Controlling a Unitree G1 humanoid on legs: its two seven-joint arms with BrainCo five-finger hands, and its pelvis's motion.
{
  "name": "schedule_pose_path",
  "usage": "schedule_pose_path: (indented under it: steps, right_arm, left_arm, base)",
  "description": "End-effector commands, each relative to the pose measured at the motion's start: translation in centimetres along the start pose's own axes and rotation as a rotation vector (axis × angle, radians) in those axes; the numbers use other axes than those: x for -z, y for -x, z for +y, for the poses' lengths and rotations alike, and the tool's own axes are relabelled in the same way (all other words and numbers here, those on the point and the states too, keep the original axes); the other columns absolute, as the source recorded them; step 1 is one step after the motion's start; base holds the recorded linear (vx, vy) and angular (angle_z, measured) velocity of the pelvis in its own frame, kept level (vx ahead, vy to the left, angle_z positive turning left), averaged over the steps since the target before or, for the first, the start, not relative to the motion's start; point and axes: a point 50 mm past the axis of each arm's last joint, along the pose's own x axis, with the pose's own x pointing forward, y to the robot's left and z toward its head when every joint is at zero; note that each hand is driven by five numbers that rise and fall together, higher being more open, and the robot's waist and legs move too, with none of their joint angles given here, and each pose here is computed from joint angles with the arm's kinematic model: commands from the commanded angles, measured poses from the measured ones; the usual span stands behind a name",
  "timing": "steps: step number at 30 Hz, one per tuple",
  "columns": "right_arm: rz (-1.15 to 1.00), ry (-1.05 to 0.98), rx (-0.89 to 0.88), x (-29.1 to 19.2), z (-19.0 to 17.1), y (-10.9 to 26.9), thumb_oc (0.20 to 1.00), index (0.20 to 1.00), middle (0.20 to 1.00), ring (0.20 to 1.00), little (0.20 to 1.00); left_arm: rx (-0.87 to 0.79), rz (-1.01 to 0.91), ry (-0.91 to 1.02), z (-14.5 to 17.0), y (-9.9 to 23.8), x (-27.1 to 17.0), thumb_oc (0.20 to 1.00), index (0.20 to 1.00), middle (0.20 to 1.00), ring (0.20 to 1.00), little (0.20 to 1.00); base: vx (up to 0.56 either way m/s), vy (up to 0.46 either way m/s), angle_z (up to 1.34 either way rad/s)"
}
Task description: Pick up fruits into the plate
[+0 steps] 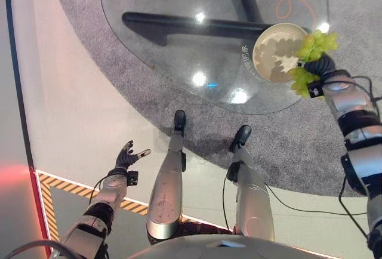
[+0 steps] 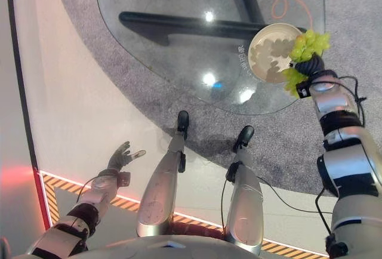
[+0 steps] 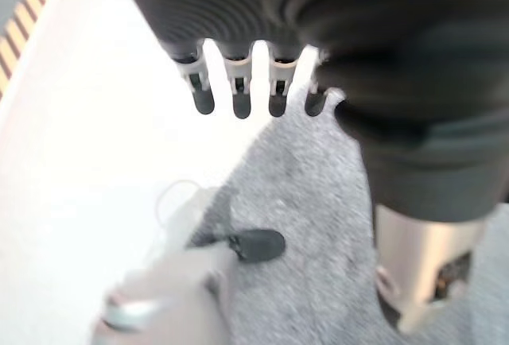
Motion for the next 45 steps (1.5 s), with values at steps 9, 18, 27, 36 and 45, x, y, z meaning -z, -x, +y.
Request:
schedule_pose_path:
  steps: [9,18,27,36,45]
  right_arm:
    - [0.029,0.434,0.432,-2.2,-7.6,0.1,0.200,0.200,0.200,0.200,0.200]
    - [0.128,0.440,0.384,0.1,-6.9,0.0,0.200,0.200,0.200,0.200,0.200]
    - [0.228,0.419,0.466,2.9,-7.6,0.6,1.000,1.000,1.000,1.000,1.000]
    - [-0.041,0.398,0.738,-0.4,-8.3,1.1,1.000,1.000,1.000,1.000,1.000]
    - [-0.431,0.275,1.052,-4.6,-8.2,2.8,1.000,1.000,1.000,1.000,1.000]
  left_arm:
    - [0.015,-0.014,-0.071,0.6,1.1,1.0,1.000,1.000,1.000,1.000,1.000]
    - [0.031,-0.012,-0.076,0.4,1.5,1.2,1.000,1.000,1.000,1.000,1.000]
    - [0.008,0.019,-0.085,0.6,1.8,2.0,1.000,1.000,1.000,1.000,1.000]
    - [-0.002,0.073,-0.100,0.4,2.2,3.7,1.000,1.000,1.000,1.000,1.000]
    - [-0.065,0.073,-0.094,0.2,2.3,3.9,1.000,1.000,1.000,1.000,1.000]
  base:
    - [0.07,0.010,0.11]
    - [0.03,0.029,0.04]
    - [0.00,0.007,0.00]
    - [0.01,0.027,-0.04]
    - [0.00,-0.004,0.00]
